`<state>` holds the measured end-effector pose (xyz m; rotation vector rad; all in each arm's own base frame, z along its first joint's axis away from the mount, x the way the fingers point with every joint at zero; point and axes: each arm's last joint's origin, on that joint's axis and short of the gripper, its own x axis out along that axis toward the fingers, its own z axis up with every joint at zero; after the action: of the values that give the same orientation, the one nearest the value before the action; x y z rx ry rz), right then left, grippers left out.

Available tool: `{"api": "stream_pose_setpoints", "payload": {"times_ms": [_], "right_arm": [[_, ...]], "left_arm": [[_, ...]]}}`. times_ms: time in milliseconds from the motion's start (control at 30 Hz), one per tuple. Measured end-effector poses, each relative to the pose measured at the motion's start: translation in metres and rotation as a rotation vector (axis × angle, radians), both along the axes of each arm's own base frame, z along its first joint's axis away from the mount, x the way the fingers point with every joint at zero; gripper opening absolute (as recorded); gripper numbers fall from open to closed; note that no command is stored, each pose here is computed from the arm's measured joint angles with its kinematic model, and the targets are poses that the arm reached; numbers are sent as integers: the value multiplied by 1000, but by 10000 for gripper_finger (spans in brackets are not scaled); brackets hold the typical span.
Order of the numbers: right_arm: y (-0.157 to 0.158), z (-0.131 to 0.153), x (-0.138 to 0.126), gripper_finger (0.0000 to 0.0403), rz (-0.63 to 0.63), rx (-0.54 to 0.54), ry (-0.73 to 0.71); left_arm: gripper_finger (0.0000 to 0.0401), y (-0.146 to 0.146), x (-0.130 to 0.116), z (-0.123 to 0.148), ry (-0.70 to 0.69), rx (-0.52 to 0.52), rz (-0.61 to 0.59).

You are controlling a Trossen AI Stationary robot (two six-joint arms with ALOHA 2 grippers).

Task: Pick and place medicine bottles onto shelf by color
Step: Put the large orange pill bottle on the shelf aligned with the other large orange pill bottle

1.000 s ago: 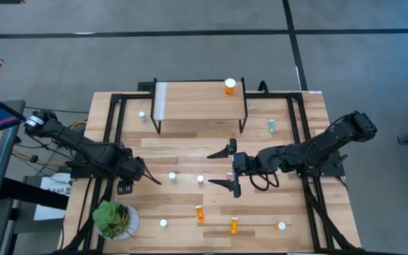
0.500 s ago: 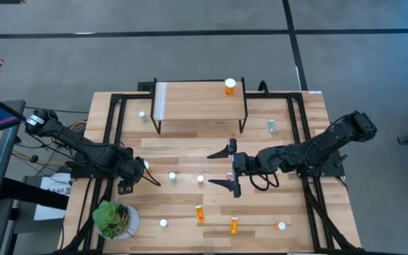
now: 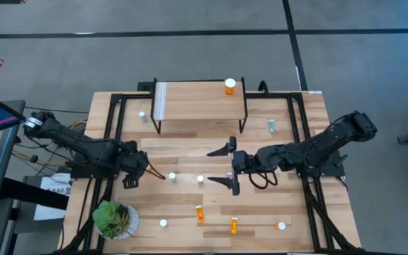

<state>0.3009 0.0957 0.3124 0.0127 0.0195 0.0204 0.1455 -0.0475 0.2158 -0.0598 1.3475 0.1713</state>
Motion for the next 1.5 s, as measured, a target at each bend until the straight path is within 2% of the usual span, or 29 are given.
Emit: {"api": "stream_pose_setpoints", "payload": {"times_ms": [267,467,800,933,1100,1400,1500], "right_arm": [[0,0,0,391,1,0,0],[0,0,0,391,1,-1,4],[1,-1,0,391,4,5,7],[1,-1,0,391,4,4,11],[1,-2,0,391,4,2,17],[1,-2,0,391,4,4,18],[1,-2,0,391,4,3,18]], "left_arm": [[293,12,12,1,-37,-22,53],[316,14,21,-9,21,-12,69],[325,17,33,-27,134,28,83],[324,19,37,-31,134,-6,82],[292,21,40,-34,114,-59,48],[183,26,40,-34,125,-100,51],[174,27,40,-34,125,-102,49]]}}
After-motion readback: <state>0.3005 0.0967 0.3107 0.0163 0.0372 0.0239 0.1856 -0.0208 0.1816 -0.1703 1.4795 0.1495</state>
